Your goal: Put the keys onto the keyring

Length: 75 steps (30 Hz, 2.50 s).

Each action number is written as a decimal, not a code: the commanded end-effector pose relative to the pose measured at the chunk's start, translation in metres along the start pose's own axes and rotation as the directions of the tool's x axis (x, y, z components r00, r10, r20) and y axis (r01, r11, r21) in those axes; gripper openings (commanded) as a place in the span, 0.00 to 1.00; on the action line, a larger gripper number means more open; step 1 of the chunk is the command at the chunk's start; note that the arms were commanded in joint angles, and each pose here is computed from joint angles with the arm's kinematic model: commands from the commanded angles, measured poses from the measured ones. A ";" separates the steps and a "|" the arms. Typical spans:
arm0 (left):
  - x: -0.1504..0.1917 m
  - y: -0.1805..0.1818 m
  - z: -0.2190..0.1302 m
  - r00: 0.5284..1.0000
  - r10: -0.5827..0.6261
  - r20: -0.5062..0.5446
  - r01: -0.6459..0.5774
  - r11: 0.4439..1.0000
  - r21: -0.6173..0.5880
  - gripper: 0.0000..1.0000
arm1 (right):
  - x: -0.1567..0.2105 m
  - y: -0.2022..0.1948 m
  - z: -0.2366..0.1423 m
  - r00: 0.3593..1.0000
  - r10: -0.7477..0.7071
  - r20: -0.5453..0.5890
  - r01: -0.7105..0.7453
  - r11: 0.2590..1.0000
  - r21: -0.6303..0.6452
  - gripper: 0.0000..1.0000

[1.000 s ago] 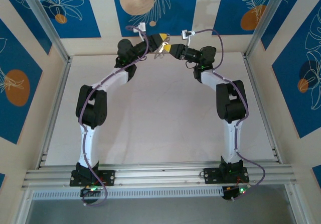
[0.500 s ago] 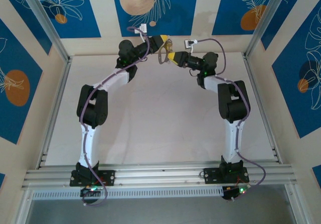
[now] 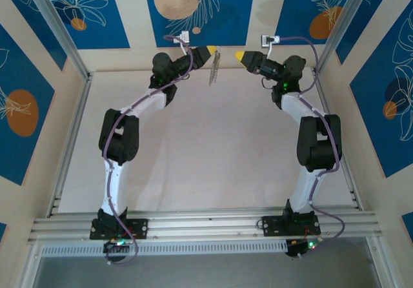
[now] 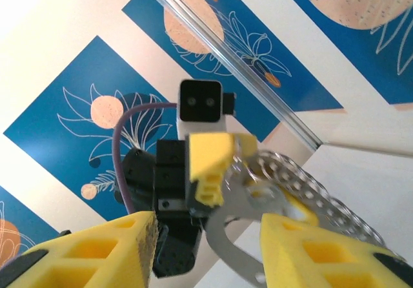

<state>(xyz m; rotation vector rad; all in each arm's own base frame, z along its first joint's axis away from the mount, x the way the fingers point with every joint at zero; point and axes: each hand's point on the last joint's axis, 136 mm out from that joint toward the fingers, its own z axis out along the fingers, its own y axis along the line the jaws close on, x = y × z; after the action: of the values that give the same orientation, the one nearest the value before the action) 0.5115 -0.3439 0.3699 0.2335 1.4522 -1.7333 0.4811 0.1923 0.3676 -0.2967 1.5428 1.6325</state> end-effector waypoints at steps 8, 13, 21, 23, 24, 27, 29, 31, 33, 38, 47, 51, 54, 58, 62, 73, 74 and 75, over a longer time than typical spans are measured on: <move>0.004 -0.029 0.003 0.997 0.082 0.001 -0.081 0.994 0.077 0.00 | -0.009 -0.009 0.032 1.000 0.015 0.013 -0.016 0.996 0.090 0.48; 0.006 -0.032 0.005 0.996 0.085 0.000 -0.085 0.993 0.085 0.00 | -0.005 -0.019 0.036 0.999 0.032 0.012 -0.034 0.994 0.103 0.48; 0.007 -0.032 0.006 0.997 0.083 -0.005 -0.082 0.993 0.086 0.00 | -0.002 -0.023 0.041 0.999 0.046 -0.001 -0.046 0.995 0.091 0.46; 0.007 -0.032 0.007 0.997 0.083 -0.006 -0.082 0.993 0.085 0.00 | -0.001 -0.023 0.043 0.999 0.047 -0.005 -0.046 0.995 0.087 0.44; 0.007 -0.032 0.007 0.996 0.085 -0.005 -0.084 0.993 0.086 0.00 | -0.001 -0.022 0.044 0.999 0.045 -0.008 -0.045 0.995 0.084 0.44; 0.008 -0.031 0.008 0.997 0.082 -0.006 -0.081 0.993 0.084 0.00 | 0.001 -0.023 0.045 0.999 0.050 -0.014 -0.049 0.996 0.081 0.41; 0.008 -0.031 0.008 0.997 0.082 -0.008 -0.082 0.993 0.085 0.00 | 0.002 -0.023 0.046 0.999 0.050 -0.018 -0.049 0.996 0.078 0.38; 0.008 -0.030 0.008 0.997 0.081 -0.008 -0.080 0.993 0.083 0.00 | 0.002 -0.022 0.047 0.999 0.050 -0.022 -0.048 0.996 0.073 0.36; 0.008 -0.030 0.009 0.997 0.082 -0.008 -0.081 0.993 0.084 0.00 | 0.003 -0.021 0.049 0.998 0.049 -0.031 -0.047 0.997 0.066 0.35; 0.007 -0.030 0.010 0.997 0.083 -0.008 -0.082 0.993 0.085 0.00 | 0.007 -0.022 0.051 0.998 0.052 -0.043 -0.050 0.997 0.062 0.24; 0.008 -0.035 0.010 0.995 0.095 -0.017 -0.092 0.991 0.097 0.00 | 0.004 -0.021 0.047 0.998 0.043 -0.053 -0.040 0.997 0.061 0.00; 0.007 -0.042 0.007 0.991 0.129 -0.044 -0.124 0.986 0.113 0.04 | 0.009 -0.015 0.042 0.993 0.008 -0.118 0.000 0.998 0.064 0.00; 0.006 -0.047 0.000 0.983 0.166 -0.073 -0.157 0.981 0.111 0.17 | 0.018 -0.010 0.036 0.982 -0.031 -0.188 0.046 0.996 0.078 0.00; 0.007 -0.051 -0.012 0.968 0.222 -0.118 -0.211 0.973 0.096 0.30 | 0.031 0.001 0.028 0.959 -0.094 -0.266 0.121 0.989 0.087 0.00; 0.009 -0.052 -0.020 0.955 0.247 -0.163 -0.235 0.968 0.087 0.36 | 0.038 0.011 0.021 0.937 -0.155 -0.312 0.192 0.977 0.093 0.00; 0.032 -0.042 -0.031 0.908 0.264 -0.325 -0.241 0.964 0.109 0.39 | 0.050 0.026 0.012 0.910 -0.211 -0.358 0.234 0.972 0.022 0.00; 0.035 -0.042 -0.032 0.903 0.267 -0.336 -0.242 0.963 0.116 0.39 | 0.051 0.028 0.012 0.908 -0.212 -0.360 0.232 0.973 0.011 0.00; 0.037 -0.041 -0.033 0.899 0.266 -0.347 -0.238 0.964 0.121 0.39 | 0.051 0.031 0.012 0.907 -0.216 -0.362 0.232 0.973 0.000 0.00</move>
<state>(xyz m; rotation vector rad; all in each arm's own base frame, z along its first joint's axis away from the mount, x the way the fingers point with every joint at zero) 0.4613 -0.3343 0.3617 0.6646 1.5533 -1.5936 0.4506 0.2289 0.3334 -0.6688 1.8083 1.4039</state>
